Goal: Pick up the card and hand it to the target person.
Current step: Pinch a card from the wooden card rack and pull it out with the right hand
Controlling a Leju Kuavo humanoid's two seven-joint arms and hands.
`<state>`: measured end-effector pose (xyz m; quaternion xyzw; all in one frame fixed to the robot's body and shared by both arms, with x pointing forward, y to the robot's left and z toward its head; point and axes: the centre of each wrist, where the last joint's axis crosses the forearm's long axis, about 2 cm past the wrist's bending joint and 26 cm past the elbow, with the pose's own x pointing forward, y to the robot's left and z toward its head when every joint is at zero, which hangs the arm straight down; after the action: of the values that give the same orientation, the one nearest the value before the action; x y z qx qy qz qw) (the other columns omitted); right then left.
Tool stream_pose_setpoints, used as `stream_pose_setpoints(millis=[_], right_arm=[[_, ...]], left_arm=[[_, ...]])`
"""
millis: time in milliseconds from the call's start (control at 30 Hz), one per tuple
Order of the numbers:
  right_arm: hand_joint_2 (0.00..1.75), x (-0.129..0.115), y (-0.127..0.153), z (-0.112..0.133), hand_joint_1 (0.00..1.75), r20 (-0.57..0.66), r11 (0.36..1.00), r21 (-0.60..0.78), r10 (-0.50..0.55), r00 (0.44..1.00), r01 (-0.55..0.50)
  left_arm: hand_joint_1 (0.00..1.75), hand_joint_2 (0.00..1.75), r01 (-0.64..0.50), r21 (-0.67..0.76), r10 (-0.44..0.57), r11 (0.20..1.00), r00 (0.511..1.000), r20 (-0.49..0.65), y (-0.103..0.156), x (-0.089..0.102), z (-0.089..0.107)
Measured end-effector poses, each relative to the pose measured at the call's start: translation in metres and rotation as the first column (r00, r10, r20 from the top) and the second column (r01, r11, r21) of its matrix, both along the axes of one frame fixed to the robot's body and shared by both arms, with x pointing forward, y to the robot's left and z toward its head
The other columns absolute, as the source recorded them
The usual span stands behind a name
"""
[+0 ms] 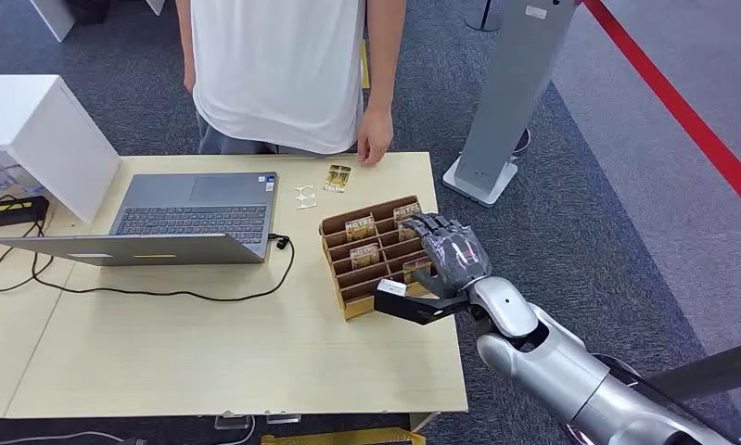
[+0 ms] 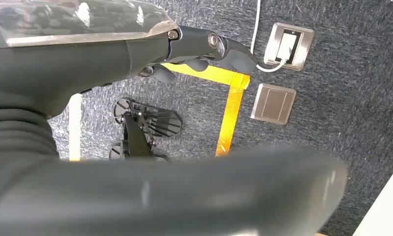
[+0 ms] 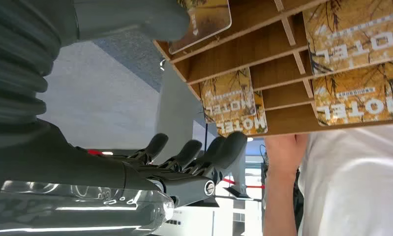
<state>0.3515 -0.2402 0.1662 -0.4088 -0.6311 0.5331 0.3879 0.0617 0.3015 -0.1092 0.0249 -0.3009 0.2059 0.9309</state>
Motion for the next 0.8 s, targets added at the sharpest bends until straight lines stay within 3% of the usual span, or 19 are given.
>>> stream_pose_setpoints(millis=[133, 267, 433, 600, 800], right_arm=[[1.75, 0.001, 0.0, -0.006, 0.59, -0.013, 1.0, -0.002, -0.008, 1.0, 0.008], [1.75, 0.002, 0.0, -0.014, 0.8, -0.03, 1.0, -0.008, -0.021, 0.999, 0.021], [1.75, 0.002, 0.0, -0.021, 0.84, -0.051, 0.999, -0.022, -0.029, 0.998, 0.027], [1.75, 0.001, 0.0, -0.023, 1.29, -0.057, 0.999, -0.027, -0.035, 0.998, 0.033], [1.75, 0.001, 0.001, -0.024, 1.41, -0.055, 0.999, -0.025, -0.033, 0.998, 0.031]], left_arm=[[0.0, 0.0, -0.001, 0.0, 0.001, 1.0, 1.0, 0.0, 0.0, 0.0, 0.0], [0.0, 0.0, 0.0, 0.001, 0.0, 1.0, 1.0, -0.001, 0.0, 0.0, 0.0], [0.0, 0.0, 0.011, 0.002, -0.011, 1.0, 1.0, -0.002, -0.001, 0.0, 0.0], [0.0, 0.0, 0.009, 0.002, -0.009, 1.0, 1.0, -0.003, -0.001, -0.001, 0.0], [0.0, 0.0, 0.013, 0.002, -0.013, 1.0, 1.0, -0.003, -0.001, -0.001, 0.0]])
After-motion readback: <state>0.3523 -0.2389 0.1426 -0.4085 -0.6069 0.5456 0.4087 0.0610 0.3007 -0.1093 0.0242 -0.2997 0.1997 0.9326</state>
